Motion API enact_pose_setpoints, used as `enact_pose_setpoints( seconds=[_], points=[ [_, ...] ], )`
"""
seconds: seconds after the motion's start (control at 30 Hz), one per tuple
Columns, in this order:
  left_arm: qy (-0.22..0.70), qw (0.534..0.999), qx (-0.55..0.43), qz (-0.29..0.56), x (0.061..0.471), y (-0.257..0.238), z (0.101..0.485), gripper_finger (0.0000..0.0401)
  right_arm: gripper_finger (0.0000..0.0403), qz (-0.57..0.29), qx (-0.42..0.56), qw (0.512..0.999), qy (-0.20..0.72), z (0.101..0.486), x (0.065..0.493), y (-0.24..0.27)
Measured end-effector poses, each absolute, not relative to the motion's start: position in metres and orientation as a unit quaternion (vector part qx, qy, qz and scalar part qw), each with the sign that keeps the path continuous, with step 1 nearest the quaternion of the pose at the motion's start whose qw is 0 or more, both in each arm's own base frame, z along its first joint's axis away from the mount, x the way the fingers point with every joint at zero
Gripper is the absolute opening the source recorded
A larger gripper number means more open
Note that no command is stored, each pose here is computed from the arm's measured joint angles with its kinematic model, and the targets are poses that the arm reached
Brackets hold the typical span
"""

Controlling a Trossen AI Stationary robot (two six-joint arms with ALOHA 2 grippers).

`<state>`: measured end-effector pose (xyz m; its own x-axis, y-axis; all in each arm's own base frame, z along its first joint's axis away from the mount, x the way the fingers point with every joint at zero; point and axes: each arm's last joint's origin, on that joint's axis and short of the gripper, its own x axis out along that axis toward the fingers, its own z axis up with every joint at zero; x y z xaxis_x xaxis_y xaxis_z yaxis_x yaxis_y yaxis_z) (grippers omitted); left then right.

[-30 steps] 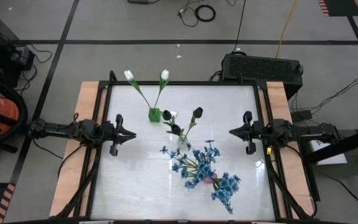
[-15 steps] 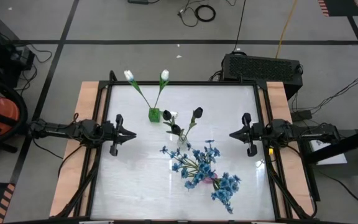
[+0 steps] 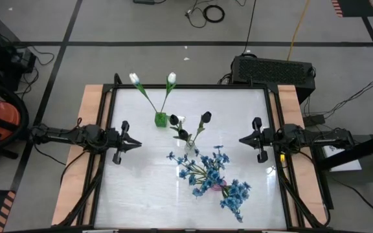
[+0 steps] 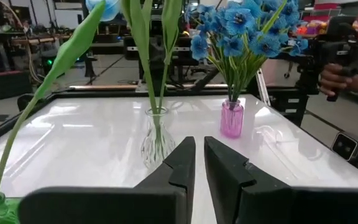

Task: Sort flowers into vase by color
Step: Return to Home Position

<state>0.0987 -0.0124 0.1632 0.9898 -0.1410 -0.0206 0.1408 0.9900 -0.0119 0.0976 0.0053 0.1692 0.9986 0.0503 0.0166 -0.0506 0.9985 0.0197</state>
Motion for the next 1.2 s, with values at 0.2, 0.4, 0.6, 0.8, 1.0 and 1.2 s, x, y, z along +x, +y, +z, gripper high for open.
enact_pose_setpoints(
  seconds=[0.2, 0.4, 0.6, 0.8, 1.0, 1.2],
  points=[
    [0.009, 0.997, 0.017, -0.072, 0.0987, -0.0125, 0.1632, 0.0007, 0.0, 0.026, 0.009, 1.0, -0.008, 0.1692, 0.0976, 0.0053],
    [0.006, 0.997, 0.024, -0.072, 0.0985, -0.0124, 0.1636, 0.0003, 0.0, 0.026, 0.008, 1.0, -0.008, 0.1692, 0.0976, 0.0054],
    [-0.007, 0.998, 0.026, -0.061, 0.097, -0.0116, 0.1656, 0.0002, 0.0, 0.027, 0.008, 1.0, -0.008, 0.1692, 0.0976, 0.0054],
    [-0.009, 0.998, 0.032, -0.061, 0.0968, -0.0116, 0.1658, 0.0001, 0.0, 0.027, 0.008, 1.0, -0.008, 0.1691, 0.0977, 0.0054],
    [-0.008, 0.998, 0.029, -0.053, 0.0969, -0.0106, 0.1658, 0.0001, 0.0, 0.027, 0.008, 1.0, -0.008, 0.169, 0.0977, 0.0054],
    [-0.008, 0.999, 0.029, -0.034, 0.0972, -0.0071, 0.1658, 0.0, 0.0, 0.027, 0.008, 1.0, -0.008, 0.169, 0.0977, 0.0054]
  ],
)
